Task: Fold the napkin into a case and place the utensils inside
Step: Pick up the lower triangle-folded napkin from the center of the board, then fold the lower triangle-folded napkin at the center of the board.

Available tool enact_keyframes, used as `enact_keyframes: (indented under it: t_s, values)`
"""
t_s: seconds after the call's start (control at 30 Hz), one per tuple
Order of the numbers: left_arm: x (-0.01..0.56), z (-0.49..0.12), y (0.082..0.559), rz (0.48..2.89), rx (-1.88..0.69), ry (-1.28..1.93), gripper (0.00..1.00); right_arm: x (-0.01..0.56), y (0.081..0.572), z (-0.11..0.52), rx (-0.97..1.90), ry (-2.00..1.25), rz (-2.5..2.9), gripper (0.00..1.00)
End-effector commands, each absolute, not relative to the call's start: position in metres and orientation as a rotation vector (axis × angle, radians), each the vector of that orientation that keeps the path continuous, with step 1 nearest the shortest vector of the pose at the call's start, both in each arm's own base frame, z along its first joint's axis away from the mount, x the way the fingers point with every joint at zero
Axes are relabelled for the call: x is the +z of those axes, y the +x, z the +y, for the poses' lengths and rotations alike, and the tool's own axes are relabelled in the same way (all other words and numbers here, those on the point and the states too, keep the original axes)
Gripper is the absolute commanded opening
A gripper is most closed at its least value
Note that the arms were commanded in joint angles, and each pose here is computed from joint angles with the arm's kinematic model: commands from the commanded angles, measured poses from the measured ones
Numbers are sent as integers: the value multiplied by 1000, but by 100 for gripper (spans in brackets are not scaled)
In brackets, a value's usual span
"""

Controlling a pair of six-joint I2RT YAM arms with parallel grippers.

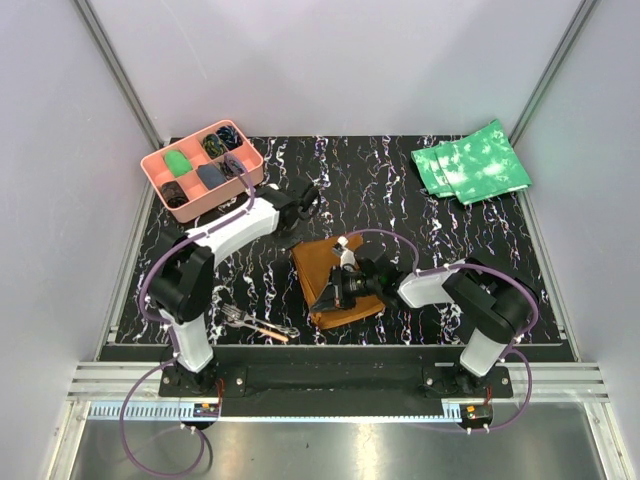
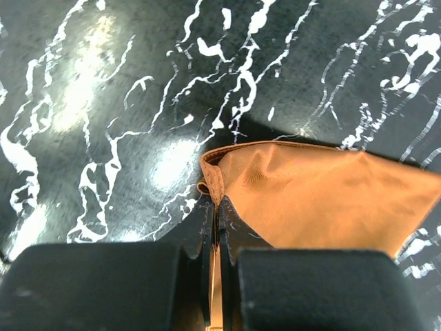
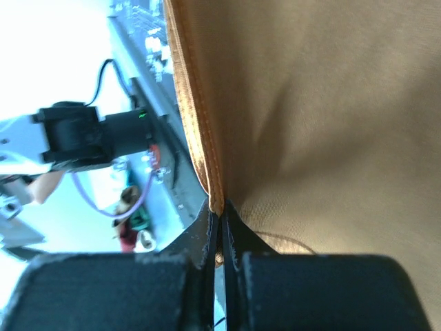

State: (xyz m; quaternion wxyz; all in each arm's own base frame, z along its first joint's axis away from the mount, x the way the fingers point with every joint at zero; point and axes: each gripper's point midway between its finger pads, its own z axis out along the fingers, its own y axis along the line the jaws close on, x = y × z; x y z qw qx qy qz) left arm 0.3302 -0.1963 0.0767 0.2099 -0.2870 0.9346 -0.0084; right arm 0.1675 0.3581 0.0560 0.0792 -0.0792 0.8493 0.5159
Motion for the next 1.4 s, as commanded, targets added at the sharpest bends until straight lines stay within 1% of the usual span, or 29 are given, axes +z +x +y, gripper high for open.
enact_keyframes:
  t_s: [0.0,0.1,0.17,0.2,0.23,0.33,0.57,0.73,0.9,1.1,1.37]
  values:
    - [91,-168,351,2421,187,-891,0,83,145,365,1780,-324,2482,0]
    - [92,-169,357,2412,270,-860,0,91,143,365,1835,-301,2463,0]
    - [93,-166,353,2419,354,-837,0,92,145,360,1852,-267,2463,0]
    - [96,-171,359,2389,373,-839,0,92,144,357,1866,-261,2466,0]
    - [97,-168,354,2394,422,-831,0,93,145,356,1878,-260,2451,0]
    - [103,-175,359,2359,458,-811,0,80,145,346,1876,-198,2497,0]
    - [94,-193,359,2355,546,-757,0,51,139,332,1796,-147,2588,0]
    - [89,-207,361,2351,540,-744,0,30,138,319,1611,-147,2684,0]
    - [83,-222,363,2358,526,-716,0,25,140,310,1483,-146,2731,0]
    - [81,-231,365,2349,514,-710,0,5,132,299,1409,-117,2807,0]
    - [73,-251,366,2358,494,-666,0,-1,129,292,1355,-105,2840,0]
